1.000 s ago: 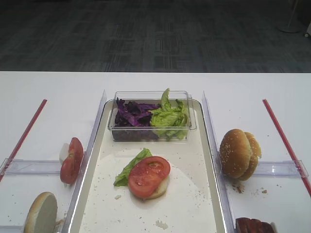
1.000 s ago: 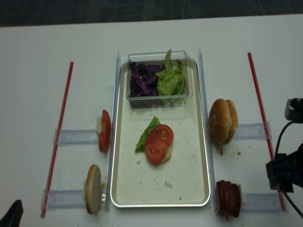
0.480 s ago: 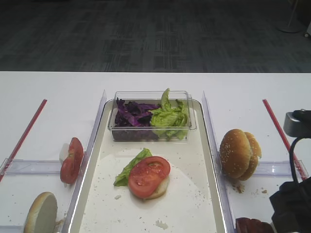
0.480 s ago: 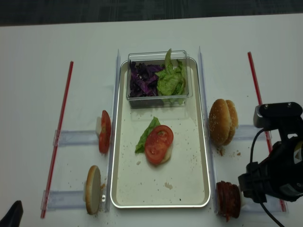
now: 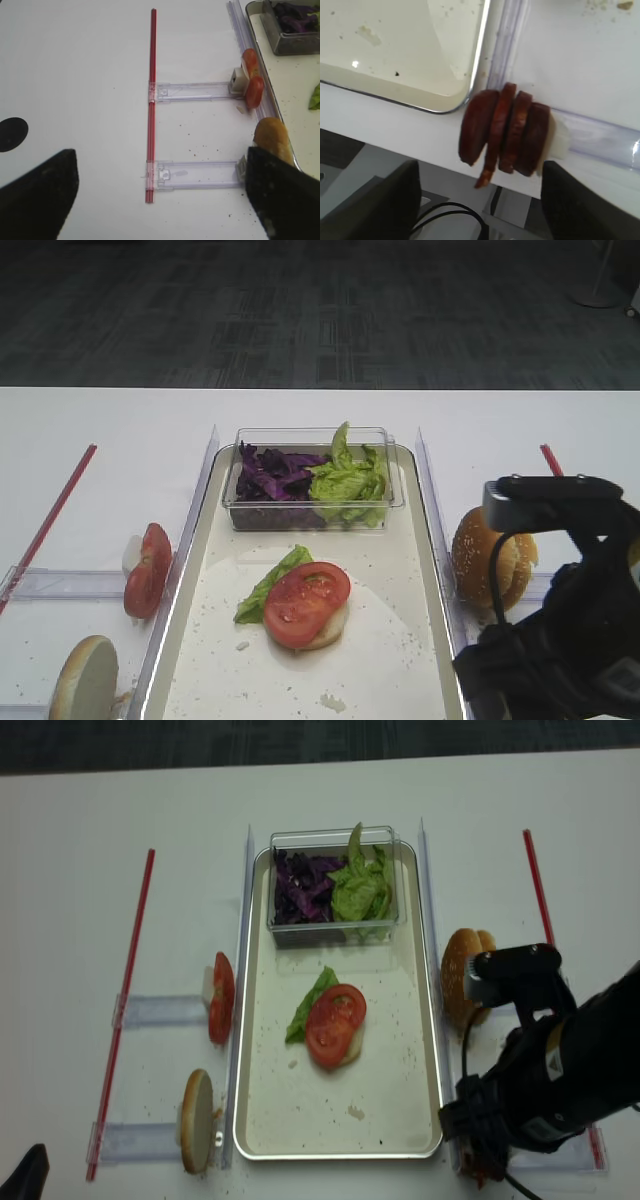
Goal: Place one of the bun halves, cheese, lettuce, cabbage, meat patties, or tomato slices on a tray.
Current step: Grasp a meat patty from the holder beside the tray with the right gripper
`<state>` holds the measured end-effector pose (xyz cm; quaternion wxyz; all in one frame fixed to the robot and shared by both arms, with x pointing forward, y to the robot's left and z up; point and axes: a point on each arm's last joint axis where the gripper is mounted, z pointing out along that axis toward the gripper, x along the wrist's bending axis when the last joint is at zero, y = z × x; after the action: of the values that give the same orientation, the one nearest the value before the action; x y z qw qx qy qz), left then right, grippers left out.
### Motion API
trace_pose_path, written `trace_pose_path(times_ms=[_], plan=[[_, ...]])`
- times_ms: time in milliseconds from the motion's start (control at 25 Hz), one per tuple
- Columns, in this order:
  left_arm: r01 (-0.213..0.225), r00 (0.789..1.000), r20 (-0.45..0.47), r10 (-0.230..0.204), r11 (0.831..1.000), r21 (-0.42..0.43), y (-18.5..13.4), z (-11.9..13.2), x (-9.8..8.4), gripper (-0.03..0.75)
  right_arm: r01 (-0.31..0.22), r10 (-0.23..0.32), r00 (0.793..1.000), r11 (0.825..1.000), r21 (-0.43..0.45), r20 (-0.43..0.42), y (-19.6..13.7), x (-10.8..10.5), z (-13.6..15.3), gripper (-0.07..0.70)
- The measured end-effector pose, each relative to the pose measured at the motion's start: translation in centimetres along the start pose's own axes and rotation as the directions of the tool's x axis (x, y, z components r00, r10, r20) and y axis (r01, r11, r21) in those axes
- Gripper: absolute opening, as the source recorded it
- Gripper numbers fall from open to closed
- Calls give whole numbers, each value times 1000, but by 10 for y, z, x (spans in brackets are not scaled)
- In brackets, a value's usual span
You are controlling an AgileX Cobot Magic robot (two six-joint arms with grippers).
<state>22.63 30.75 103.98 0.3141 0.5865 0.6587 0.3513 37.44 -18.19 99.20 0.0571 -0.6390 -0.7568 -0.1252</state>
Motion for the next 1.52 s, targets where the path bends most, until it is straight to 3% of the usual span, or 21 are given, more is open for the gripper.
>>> trace_pose_path(times_ms=[280, 1040, 1520], plan=[[0, 1000, 0, 0, 1000, 0, 0, 0, 0, 618, 12, -13, 1000, 998, 61, 8, 4, 18, 23, 530], [0, 1000, 0, 0, 1000, 0, 0, 0, 0, 618, -12, 12, 1000, 1000, 22, -17, 11, 22, 29, 505], [0, 1000, 0, 0, 1000, 0, 0, 0, 0, 618, -16, 12, 999, 996, 84, 42, 17, 21, 51, 495]])
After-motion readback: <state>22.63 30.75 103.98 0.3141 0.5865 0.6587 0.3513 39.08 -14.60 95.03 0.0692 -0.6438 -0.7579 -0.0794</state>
